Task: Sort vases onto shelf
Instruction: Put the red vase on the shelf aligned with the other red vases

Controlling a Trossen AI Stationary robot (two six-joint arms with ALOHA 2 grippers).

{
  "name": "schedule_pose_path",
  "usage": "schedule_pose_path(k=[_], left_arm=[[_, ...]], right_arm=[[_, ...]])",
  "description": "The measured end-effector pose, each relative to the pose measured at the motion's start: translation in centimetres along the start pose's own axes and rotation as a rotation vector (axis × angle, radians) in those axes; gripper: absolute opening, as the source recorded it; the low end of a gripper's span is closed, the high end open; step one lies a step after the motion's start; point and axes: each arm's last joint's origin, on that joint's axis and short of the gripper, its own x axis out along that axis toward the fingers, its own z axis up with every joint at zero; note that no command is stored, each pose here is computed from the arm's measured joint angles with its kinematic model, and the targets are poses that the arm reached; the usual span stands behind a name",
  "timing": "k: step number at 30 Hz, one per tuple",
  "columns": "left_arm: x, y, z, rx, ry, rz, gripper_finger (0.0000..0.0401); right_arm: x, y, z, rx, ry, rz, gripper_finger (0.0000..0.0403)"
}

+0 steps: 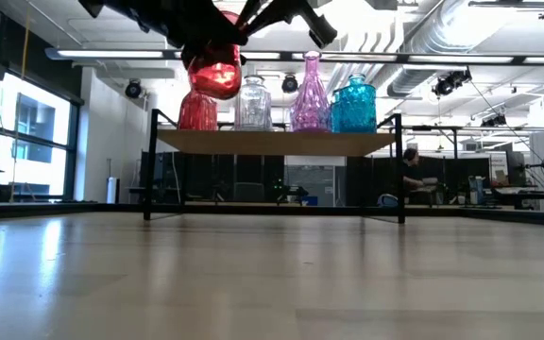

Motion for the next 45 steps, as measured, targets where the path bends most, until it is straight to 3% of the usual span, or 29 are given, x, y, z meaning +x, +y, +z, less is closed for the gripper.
schedule_pose_path(k=[13,29,45], left_arm=[[-0.1,-0.2,0.2,0.006,-0.021,-0.049,0.0144],[-0.1,-0.2,0.2,-0.003,-0.016,-0.059,0.014],[-0.1,-0.1,-0.2,-0.003,0.025,-0.051,0.014]], right_arm=[[0.0,0.0,0.1,-0.017,0.015,0.005,0.0],[0.2,-0.2,0.6,-0.078,0.037,0.01,0.004],[-1.3,0.1,1.6,-0.113,0.014,0.038,0.0137]])
